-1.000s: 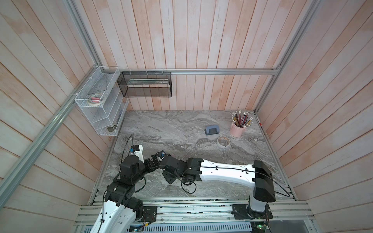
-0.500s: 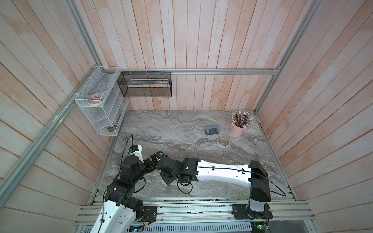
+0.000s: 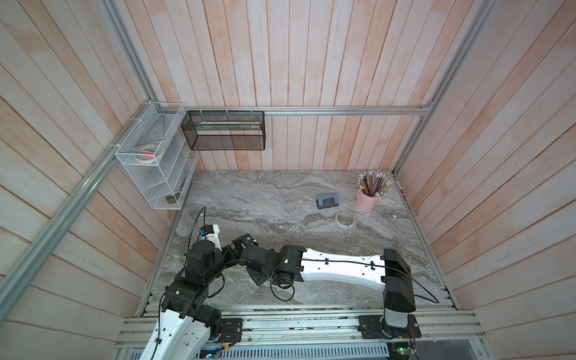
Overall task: Assemble a spoon with lego
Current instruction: Assemble the lego brick with the lego brick.
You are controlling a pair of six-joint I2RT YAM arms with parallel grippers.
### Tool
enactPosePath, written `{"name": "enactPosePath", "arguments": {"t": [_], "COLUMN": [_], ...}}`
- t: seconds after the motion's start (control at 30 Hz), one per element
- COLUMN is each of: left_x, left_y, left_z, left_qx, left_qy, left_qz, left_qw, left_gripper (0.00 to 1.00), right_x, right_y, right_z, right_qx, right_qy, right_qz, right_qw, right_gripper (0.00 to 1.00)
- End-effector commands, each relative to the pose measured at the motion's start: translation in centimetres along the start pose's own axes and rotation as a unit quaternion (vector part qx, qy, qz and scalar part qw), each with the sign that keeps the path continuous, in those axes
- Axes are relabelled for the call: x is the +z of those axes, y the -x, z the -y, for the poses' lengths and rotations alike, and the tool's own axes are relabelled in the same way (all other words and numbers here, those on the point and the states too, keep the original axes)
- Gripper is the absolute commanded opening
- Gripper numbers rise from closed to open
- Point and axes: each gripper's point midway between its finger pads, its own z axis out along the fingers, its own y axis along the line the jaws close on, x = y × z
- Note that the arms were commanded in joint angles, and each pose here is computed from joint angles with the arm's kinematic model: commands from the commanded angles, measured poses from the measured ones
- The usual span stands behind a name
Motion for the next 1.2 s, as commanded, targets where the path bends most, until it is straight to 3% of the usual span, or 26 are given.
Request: {"name": "enactPosePath", "arguments": {"t": [0.0,0.47,0.67,1.17], "left_x": [-0.8,-0.8,-0.7,-0.8], "left_y": [1.5,1.6,1.7,1.9], "left_z": [1.9,1.9,2.0,2.0], "left_qx": [0.012,0.013,0.014,0.015], "left_qy": [-0.037,-0.037,-0.037,-0.036], "left_qz": [0.025,0.027,0.028,0.033], "left_qw": [0.999,0.999,0.999,0.999], "left_gripper": [1.00,1.00,1.00,1.00], "right_x": [4.2,4.1,2.9,2.5], "right_y": [-10.1,-9.5,-6.8,-4.7], "right_z": [3.6,2.7,1.9,1.2], "right_qx": [-0.045,-0.033,-0.020,-0.014], "right_qy": [-0.086,-0.062,-0.045,-0.038], "right_qz": [-0.176,-0.164,-0.121,-0.093], "right_qw": [0.980,0.984,0.991,0.995], "right_gripper": [0.00,0.00,0.22,0.45]}}
